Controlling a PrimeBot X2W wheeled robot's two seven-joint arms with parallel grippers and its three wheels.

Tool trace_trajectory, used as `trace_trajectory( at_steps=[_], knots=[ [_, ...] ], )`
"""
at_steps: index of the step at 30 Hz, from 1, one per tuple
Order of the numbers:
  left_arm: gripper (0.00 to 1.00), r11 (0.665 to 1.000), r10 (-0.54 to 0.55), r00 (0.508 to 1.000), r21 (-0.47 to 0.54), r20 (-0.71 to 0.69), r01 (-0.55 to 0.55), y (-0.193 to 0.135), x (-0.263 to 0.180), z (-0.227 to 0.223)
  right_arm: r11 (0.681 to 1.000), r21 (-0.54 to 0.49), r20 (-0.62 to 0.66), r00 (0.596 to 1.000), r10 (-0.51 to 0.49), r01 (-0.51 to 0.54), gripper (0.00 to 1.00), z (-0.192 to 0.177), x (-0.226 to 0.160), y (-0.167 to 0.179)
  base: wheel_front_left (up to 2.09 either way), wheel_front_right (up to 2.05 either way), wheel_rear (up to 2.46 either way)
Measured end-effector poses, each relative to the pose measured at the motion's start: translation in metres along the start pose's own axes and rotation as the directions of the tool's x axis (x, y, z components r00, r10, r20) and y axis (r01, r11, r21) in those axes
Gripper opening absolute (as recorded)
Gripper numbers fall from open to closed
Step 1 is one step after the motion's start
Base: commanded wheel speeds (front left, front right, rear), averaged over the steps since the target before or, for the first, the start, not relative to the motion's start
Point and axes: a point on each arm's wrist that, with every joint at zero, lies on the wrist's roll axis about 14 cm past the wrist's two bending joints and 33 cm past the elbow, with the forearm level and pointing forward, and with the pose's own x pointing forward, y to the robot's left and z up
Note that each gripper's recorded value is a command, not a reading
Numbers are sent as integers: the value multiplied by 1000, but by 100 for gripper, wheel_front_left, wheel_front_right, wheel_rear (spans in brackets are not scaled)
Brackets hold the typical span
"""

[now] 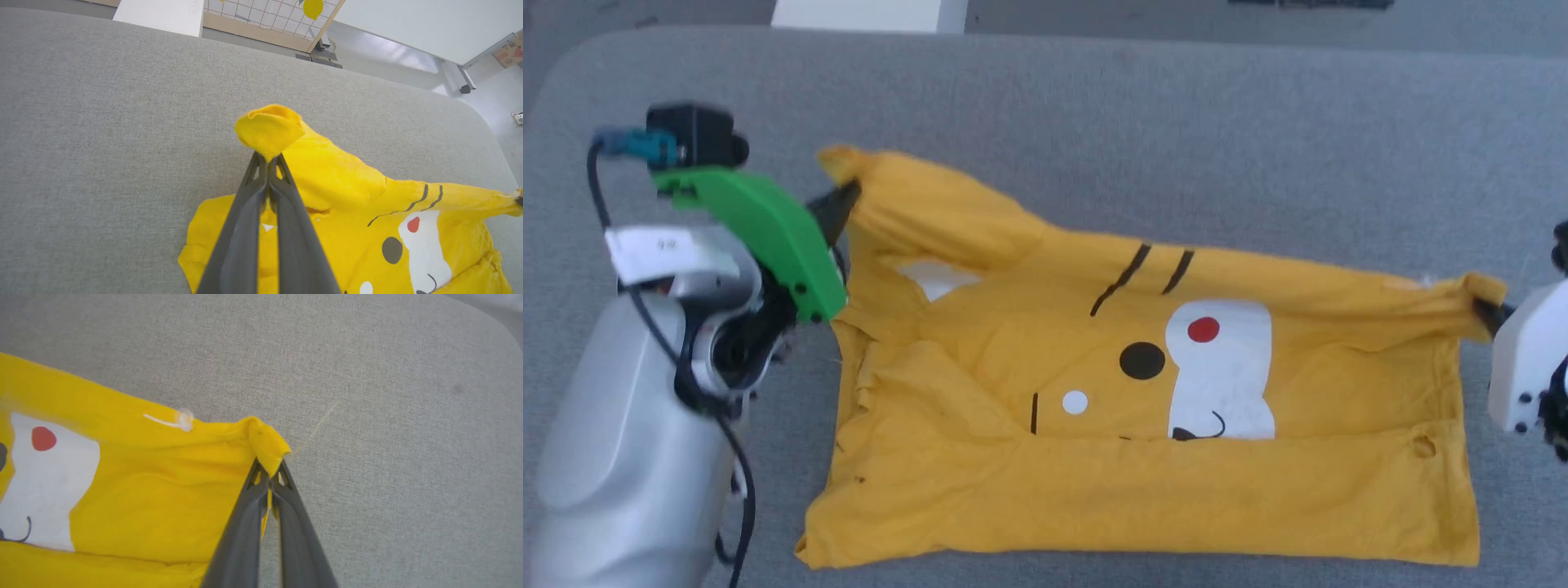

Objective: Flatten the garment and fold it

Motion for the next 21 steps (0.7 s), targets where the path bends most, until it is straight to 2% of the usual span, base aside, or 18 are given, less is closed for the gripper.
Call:
trace_trajectory(
  at_steps=[4, 11, 21],
  knots=[
    [0, 999, 4, 1000, -41, 14, -3, -5, -32, -13, 1000, 28, 6, 1000, 2, -3, 0, -11, -17, 3, 0, 0, 0],
    [0, 984, 48, 999, -170, 15, -45, 2, -72, -49, 998, 51, 11, 1000, 20, -20, 0, -25, -36, 12, 0, 0, 0],
    [0, 927, 91, 992, -358, -84, -115, 11, -90, -119, 994, 97, -91, 995, 49, -40, 0, -71, -38, 23, 0, 0, 0]
  ],
)
